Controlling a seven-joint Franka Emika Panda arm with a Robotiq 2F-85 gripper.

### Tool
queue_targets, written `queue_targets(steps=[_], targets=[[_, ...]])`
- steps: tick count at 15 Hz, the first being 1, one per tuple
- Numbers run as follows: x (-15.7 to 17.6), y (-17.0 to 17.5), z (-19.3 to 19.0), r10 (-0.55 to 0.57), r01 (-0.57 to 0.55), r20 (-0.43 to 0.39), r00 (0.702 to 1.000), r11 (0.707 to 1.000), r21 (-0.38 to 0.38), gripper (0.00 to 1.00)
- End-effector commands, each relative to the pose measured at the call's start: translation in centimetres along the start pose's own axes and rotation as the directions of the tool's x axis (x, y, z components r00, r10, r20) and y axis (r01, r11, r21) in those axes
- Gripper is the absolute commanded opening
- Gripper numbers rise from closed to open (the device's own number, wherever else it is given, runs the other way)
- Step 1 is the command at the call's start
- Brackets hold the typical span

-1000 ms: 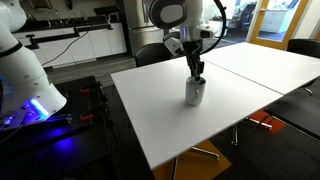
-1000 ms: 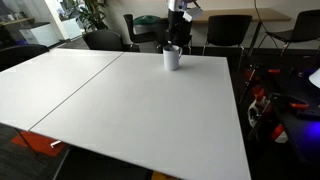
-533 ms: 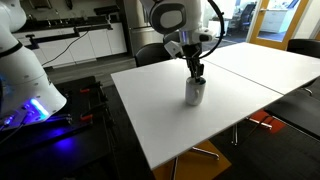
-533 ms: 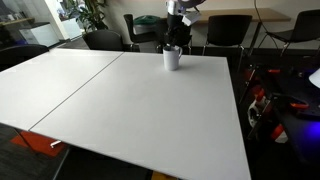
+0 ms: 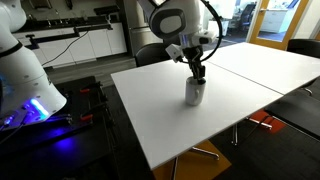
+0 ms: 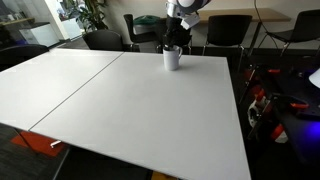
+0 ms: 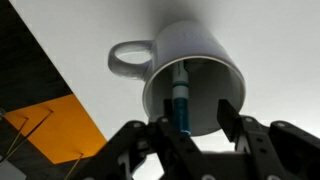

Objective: Put the marker on the table

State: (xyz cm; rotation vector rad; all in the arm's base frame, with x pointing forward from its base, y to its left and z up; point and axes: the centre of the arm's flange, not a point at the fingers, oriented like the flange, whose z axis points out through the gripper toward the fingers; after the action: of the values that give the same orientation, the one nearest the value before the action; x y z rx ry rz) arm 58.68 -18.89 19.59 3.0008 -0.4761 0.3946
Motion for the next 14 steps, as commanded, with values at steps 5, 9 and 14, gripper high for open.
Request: queue_targets(steps=[5,9,14], targets=[[0.2,0.1,0.8,0.051,-0.052,-0.044,0.998,0.998,-0.018,0.51],[0.2,0.3,1.2,0.068,-0.070,-0.066,0.996,0.997,-0.035,0.54],[0.4,0.1,1.6,0.076,-0.080,-0.083,0.994,0.996,-0.044,0.53]])
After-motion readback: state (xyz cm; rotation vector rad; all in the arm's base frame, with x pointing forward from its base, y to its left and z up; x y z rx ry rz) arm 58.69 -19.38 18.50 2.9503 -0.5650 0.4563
